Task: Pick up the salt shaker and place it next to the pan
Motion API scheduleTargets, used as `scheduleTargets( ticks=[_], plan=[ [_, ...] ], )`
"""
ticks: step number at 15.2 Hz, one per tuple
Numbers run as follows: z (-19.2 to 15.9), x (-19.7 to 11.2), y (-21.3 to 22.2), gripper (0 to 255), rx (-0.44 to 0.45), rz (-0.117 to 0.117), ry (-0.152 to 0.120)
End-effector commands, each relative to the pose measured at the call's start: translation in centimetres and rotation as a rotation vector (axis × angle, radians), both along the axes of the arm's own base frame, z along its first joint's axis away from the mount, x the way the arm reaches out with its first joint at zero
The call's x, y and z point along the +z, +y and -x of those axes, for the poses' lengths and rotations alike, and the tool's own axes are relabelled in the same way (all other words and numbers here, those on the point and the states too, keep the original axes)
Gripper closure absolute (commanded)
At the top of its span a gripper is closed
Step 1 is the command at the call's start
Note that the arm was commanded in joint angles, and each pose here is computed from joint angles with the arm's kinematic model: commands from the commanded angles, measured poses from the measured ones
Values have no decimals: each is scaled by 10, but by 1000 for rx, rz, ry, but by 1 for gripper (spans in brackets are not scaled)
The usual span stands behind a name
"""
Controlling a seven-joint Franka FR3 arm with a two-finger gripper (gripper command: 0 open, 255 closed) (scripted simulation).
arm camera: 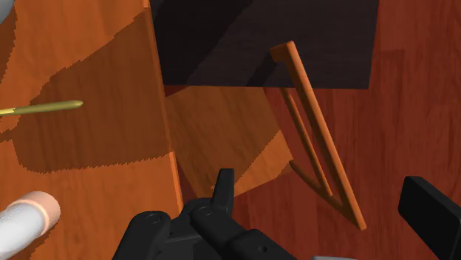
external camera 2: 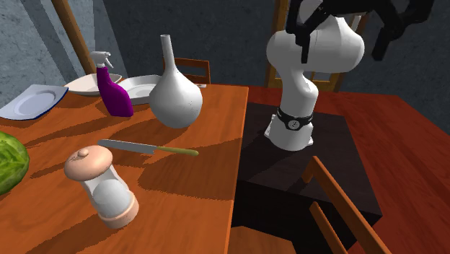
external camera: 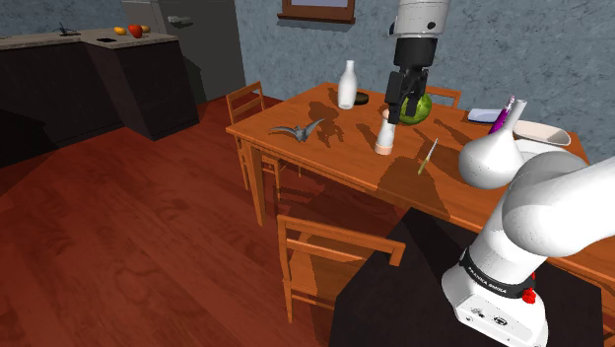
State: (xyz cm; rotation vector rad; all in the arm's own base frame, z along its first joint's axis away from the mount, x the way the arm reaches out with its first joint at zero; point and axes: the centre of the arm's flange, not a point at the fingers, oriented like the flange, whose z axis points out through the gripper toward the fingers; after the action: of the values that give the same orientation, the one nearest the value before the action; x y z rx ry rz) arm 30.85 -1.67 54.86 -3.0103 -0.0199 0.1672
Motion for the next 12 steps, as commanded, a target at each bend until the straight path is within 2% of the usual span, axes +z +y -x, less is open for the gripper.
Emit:
scheduleTargets(
  ticks=[1, 12],
  plan=[
    [0, 0, 0, 0, 0, 0, 0],
    [-59, -42, -122, 0, -64, 19, -23]
  ],
)
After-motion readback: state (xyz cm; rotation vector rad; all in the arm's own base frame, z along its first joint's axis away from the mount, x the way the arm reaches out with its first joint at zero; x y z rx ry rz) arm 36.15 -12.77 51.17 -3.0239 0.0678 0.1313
